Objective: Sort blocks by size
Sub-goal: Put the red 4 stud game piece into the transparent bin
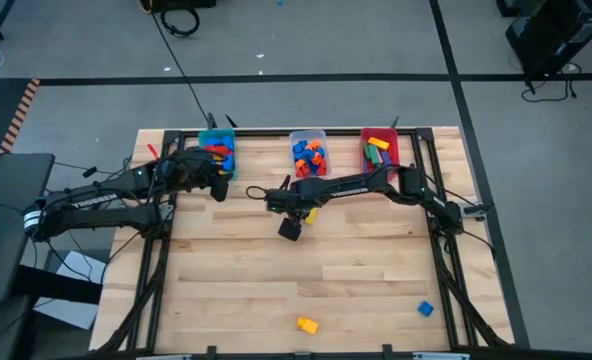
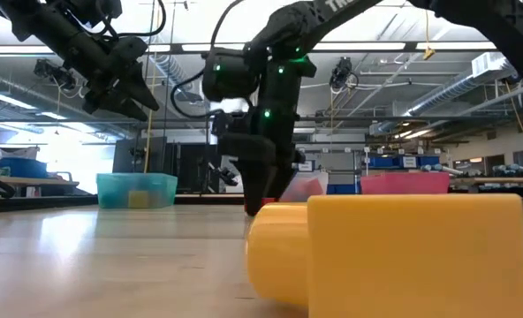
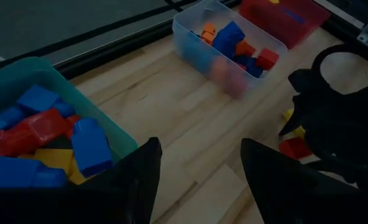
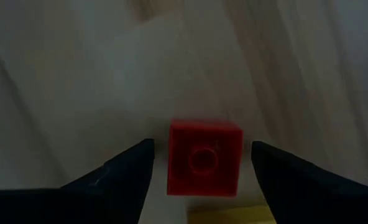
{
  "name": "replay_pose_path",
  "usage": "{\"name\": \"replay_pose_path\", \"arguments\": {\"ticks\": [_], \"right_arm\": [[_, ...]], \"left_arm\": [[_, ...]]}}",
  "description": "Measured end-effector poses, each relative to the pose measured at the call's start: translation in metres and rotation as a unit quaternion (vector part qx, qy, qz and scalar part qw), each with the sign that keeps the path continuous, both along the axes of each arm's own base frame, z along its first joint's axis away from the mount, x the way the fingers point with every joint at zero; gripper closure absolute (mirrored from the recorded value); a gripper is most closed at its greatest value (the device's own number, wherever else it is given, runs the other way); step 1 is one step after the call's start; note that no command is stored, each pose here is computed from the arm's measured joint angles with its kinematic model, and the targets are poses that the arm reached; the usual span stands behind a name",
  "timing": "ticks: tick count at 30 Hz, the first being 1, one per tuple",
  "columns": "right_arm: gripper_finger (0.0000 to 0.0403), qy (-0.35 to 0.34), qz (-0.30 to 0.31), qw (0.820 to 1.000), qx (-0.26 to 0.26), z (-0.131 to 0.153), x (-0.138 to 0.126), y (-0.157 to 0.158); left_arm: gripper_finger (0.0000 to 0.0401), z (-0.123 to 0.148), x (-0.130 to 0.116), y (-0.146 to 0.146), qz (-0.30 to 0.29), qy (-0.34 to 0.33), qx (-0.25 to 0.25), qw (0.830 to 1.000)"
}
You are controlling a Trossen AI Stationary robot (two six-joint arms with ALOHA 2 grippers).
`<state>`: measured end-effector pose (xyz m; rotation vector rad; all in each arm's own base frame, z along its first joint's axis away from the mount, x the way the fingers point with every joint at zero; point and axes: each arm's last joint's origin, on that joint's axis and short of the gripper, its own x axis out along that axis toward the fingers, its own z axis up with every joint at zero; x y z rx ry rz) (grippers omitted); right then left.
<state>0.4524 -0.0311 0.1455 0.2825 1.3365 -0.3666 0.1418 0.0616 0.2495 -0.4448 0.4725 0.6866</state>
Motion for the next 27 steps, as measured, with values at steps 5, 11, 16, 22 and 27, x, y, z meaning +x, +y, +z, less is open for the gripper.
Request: {"name": "replay_pose_path", "arguments": {"ticks": [5,11,16,22,27], "right_arm": [[0.0147,-0.009,0.000,1.000,-0.001,-0.002,0.001,0.000],[0.0246,-0.008,0.000,1.000,-0.001,-0.001,0.001,0.000],[0.0256,-0.013,0.002,1.000,0.015,0.002,0.002,0.000],[0.0256,-0.022,0.002,0.999,0.036,0.022,0.006,0.000],[0.0256,-0.061,0.005,0.998,0.033,0.063,0.006,-0.001]], "left_arm": [[0.0171,0.000,0.000,0.000,0.000,0.001,0.000,1.000],[0.0171,0.001,0.000,0.000,-0.003,0.003,0.013,1.000],[0.0172,0.001,0.000,0.000,-0.004,0.004,0.013,1.000],[0.0172,0.001,0.000,0.000,-0.003,0.004,0.013,1.000],[0.0172,0.000,0.000,0.000,-0.004,0.004,0.012,1.000]]}}
